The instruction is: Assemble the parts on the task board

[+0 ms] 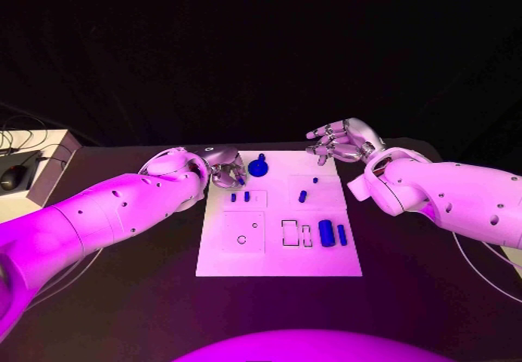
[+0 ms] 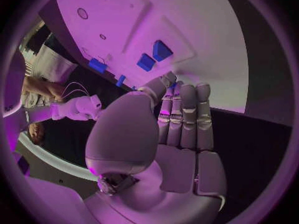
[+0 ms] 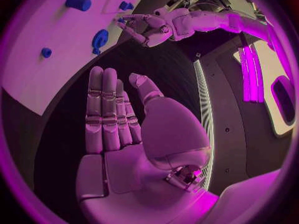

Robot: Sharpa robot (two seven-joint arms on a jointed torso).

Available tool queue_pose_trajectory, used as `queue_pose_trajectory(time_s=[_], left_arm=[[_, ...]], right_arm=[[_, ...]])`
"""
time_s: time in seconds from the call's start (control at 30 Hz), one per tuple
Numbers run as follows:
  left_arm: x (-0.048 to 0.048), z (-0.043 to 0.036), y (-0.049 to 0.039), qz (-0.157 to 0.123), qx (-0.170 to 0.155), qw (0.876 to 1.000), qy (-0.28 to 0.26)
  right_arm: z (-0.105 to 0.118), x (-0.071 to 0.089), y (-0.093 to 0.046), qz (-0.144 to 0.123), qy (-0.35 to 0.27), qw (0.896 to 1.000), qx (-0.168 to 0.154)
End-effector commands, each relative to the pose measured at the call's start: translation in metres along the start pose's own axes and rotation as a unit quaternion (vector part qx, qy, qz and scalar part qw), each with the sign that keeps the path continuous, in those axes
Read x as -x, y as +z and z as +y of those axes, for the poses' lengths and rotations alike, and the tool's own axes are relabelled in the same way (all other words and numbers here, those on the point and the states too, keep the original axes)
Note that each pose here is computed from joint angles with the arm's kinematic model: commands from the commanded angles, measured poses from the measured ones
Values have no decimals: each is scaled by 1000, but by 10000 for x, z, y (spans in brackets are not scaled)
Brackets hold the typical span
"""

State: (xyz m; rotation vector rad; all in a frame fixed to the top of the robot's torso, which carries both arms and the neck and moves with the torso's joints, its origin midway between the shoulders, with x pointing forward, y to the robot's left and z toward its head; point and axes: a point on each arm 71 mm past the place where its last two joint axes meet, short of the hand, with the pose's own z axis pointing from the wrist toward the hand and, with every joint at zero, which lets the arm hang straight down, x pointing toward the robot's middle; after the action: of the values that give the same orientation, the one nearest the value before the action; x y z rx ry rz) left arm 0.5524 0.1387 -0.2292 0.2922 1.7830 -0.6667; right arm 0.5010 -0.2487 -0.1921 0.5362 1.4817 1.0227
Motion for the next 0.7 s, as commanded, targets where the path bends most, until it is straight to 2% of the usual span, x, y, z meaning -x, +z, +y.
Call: queue_pose_trajectory(time_s=[0.03, 0.43, 0.7], left_arm=[[-34, -40, 16, 11, -6, 1000, 2], [-34, -97, 35, 8, -15, 1000, 0], [-46, -68, 32, 17, -7, 1000, 3]], right_arm=[[14, -4, 0, 3, 0, 1000, 6], [14, -4, 0, 3, 0, 1000, 6], [10, 2, -3, 3, 0, 1000, 5]])
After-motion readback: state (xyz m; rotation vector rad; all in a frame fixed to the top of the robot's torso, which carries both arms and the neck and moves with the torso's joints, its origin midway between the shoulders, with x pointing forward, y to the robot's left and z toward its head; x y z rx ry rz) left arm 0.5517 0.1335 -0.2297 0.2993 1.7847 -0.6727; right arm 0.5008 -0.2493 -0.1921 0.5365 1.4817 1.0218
